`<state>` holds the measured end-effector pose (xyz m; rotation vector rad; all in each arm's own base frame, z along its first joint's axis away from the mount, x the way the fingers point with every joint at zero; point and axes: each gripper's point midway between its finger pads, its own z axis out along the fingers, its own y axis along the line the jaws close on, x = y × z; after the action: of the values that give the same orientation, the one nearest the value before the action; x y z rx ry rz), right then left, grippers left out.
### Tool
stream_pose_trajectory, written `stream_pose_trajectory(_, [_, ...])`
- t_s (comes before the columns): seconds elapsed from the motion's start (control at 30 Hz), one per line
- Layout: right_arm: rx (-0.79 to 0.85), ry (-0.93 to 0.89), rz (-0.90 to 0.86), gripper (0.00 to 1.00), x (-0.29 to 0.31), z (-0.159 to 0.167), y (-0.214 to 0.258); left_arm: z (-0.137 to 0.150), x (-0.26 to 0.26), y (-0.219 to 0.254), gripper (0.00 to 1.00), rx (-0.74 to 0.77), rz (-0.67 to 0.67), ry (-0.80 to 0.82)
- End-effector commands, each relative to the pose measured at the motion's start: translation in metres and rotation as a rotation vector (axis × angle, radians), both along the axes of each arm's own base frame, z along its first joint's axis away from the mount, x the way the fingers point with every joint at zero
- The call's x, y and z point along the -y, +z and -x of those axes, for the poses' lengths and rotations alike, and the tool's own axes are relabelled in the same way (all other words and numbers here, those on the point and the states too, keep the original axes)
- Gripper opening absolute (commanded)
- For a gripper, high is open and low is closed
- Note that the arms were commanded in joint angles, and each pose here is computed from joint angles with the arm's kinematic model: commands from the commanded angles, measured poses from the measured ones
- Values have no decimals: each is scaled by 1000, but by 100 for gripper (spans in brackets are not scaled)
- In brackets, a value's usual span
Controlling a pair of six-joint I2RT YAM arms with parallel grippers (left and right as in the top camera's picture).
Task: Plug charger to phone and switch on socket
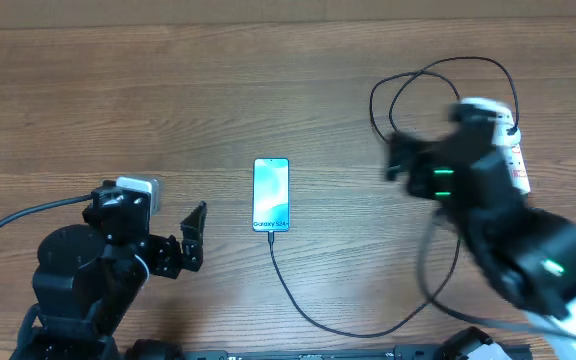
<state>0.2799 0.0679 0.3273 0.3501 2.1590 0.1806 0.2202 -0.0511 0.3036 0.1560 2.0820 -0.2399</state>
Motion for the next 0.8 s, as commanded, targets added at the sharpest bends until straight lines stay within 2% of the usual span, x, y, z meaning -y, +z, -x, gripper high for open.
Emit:
stream_pose_trajectory(0.0, [154, -143, -66, 100, 49, 26, 42, -6, -12, -8, 100, -20, -22, 79])
stream_pose_trajectory(0.3, [405, -303, -133, 100, 103, 98, 91, -11, -12, -16, 100, -58, -29, 78])
stream_pose_trajectory(0.53, [491, -408, -132, 100, 124, 132, 101, -8, -12, -26, 100, -108, -38, 78])
stream_pose_trajectory(0.77, [515, -430, -132, 100, 129, 177, 90, -1, -13, -36, 100, -159, -47, 77])
